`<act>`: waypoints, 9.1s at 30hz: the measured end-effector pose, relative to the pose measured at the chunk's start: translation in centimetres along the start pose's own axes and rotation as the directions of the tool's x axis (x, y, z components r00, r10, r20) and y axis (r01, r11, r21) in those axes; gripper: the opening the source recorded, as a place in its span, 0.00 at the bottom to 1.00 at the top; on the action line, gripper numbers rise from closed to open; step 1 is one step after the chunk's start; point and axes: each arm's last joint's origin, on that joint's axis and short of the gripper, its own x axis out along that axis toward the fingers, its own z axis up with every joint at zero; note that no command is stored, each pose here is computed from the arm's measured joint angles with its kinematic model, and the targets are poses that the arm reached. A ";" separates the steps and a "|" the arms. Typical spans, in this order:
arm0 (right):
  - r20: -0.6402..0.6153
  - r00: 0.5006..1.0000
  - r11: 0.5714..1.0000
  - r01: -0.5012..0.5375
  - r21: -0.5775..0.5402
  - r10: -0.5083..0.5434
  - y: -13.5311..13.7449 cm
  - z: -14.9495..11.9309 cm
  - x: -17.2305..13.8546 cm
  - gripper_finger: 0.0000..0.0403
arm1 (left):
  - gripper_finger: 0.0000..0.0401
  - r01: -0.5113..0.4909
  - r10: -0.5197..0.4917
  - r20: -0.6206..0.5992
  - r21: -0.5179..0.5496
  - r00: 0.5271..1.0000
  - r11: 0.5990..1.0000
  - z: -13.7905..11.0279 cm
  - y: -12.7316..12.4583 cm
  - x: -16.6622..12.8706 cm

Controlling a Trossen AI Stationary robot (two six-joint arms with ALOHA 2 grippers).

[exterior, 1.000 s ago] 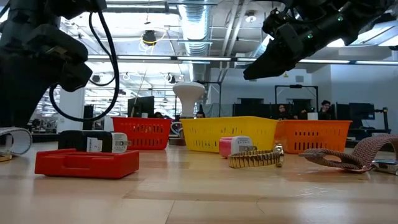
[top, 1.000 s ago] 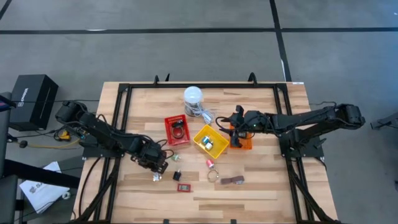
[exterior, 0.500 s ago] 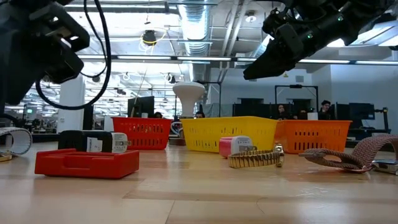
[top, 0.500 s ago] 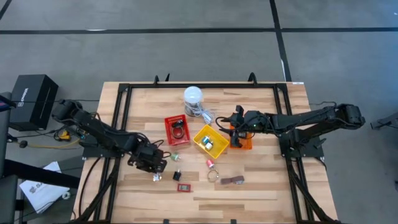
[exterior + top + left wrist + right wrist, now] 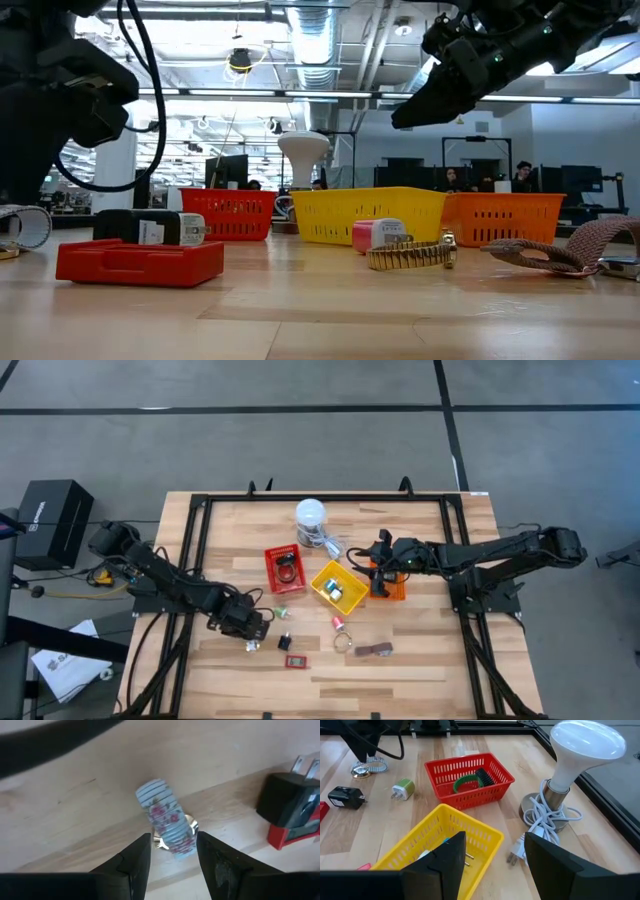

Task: Pick & Place Office items
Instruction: Put the white watch into the red basket, then put the black charger adapter into the yellow basket

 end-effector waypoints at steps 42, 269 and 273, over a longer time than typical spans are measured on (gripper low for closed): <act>-0.015 1.000 1.000 -0.001 0.002 0.001 0.0 -0.1 0.0 0.48 | 0.40 -0.014 0.011 0.081 0.029 0.997 0.999 0.3 -0.4 1.6; 0.011 1.000 1.000 0.000 0.021 0.000 0.0 0.1 0.0 0.48 | 0.42 -0.119 -0.595 0.369 0.901 0.714 0.417 14.8 -12.3 -0.1; 0.011 1.000 0.999 0.000 0.044 0.000 0.0 0.1 0.0 0.48 | 0.43 -0.136 -0.600 0.348 0.919 0.720 0.370 15.0 -12.3 -0.2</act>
